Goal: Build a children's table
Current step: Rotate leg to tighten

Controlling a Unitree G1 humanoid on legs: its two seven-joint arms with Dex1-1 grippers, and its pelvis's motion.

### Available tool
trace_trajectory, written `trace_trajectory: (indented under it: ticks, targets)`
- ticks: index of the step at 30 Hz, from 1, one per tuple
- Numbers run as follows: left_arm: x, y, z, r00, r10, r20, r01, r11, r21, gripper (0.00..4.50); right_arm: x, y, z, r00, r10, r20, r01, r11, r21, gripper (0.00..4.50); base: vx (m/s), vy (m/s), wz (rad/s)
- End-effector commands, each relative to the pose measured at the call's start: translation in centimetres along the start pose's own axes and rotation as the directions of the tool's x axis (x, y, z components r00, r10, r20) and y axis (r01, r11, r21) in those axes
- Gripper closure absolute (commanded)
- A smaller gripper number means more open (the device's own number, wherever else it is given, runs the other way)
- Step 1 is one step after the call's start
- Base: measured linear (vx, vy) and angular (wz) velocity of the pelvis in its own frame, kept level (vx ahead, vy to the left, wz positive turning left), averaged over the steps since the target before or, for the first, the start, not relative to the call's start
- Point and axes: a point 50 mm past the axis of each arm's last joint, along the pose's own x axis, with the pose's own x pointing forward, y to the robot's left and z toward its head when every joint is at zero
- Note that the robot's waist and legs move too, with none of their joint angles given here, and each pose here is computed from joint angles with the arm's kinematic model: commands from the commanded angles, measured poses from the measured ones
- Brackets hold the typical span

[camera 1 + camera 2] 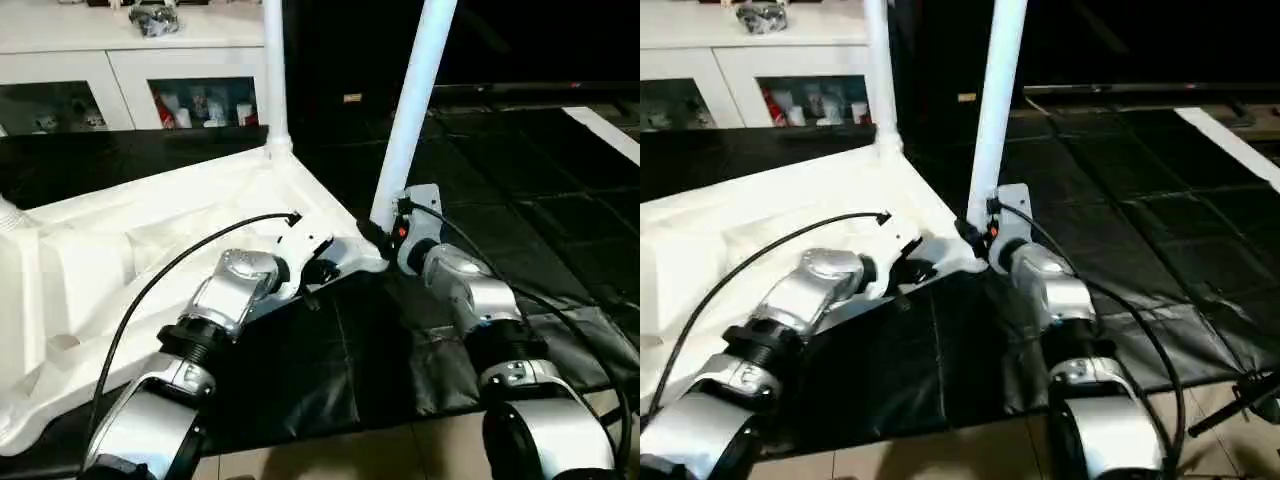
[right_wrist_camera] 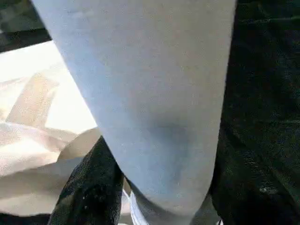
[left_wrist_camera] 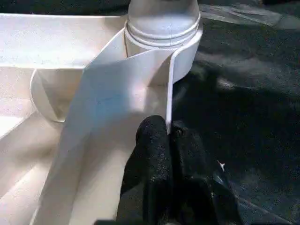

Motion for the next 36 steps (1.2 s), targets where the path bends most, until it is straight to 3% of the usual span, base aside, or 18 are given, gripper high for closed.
trace_trajectory:
  ticks: [1, 4, 6, 7, 10, 17, 19, 22, 30, 35, 36]
  targets:
    - [0.9, -1.2, 4.2, 0.991, -0.007, 0.132, -0.002, 0.998, 0.069, 4.50, 1.3, 5.3, -4.0, 0.968, 0.213, -0.136, -0.199, 0.974, 0.106, 1.69, 0.000, 0.000, 0.00]
    - [0.5, -1.0, 3.5, 0.993, -0.030, 0.113, 0.020, 0.995, 0.094, 4.50, 0.8, 4.4, -3.8, 0.968, 0.230, -0.104, -0.224, 0.972, 0.066, 1.23, 0.000, 0.000, 0.00]
    - [0.2, -0.8, 3.1, 0.994, -0.043, 0.103, 0.033, 0.994, 0.103, 4.50, 0.3, 3.9, -3.8, 0.963, 0.252, -0.098, -0.249, 0.967, 0.048, 1.19, 0.000, 0.000, 0.00]
    - [0.0, -0.7, 2.7, 0.993, -0.060, 0.099, 0.048, 0.991, 0.122, 4.50, -0.3, 3.2, -3.8, 0.957, 0.276, -0.092, -0.274, 0.961, 0.037, 0.91, 0.000, 0.000, 0.00]
    - [-1.2, -0.3, 1.2, 0.987, -0.143, 0.068, 0.131, 0.979, 0.157, 4.50, -2.8, 0.7, -3.5, 0.927, 0.364, -0.086, -0.368, 0.929, -0.035, 0.71, 0.000, 0.000, 0.00]
    - [-2.8, 0.2, -0.4, 0.966, -0.258, 0.000, 0.250, 0.935, 0.250, 4.50, -5.7, -2.2, -2.0, 0.893, 0.444, -0.074, -0.449, 0.888, -0.097, 0.16, 0.000, 0.000, 0.00]
    - [-3.1, 0.2, -0.7, 0.959, -0.282, -0.019, 0.277, 0.925, 0.260, 4.50, -6.2, -2.6, -1.7, 0.877, 0.474, -0.077, -0.479, 0.871, -0.110, 0.06, 0.000, 0.000, 0.00]
    - [-4.5, 0.1, -1.6, 0.908, -0.412, -0.079, 0.414, 0.852, 0.320, 4.50, -8.7, -2.9, -1.1, 0.747, 0.637, -0.193, -0.664, 0.729, -0.164, 0.06, 0.000, 0.000, 0.00]
    - [-5.7, -0.3, -2.3, 0.828, -0.538, -0.154, 0.556, 0.757, 0.344, 4.50, -8.9, -2.9, -1.1, 0.671, 0.677, -0.303, -0.738, 0.648, -0.188, 0.06, 0.000, 0.000, 0.00]
    - [-6.1, -0.5, -2.4, 0.788, -0.585, -0.189, 0.611, 0.708, 0.354, 4.50, -8.6, -2.5, -1.2, 0.629, 0.700, -0.339, -0.774, 0.605, -0.186, 0.50, 0.000, 0.000, 0.00]
    - [-6.2, -0.6, -2.5, 0.780, -0.593, -0.199, 0.622, 0.697, 0.357, 4.50, -8.5, -2.3, -1.2, 0.613, 0.710, -0.347, -0.786, 0.590, -0.183, 0.77, 0.000, 0.000, 0.00]
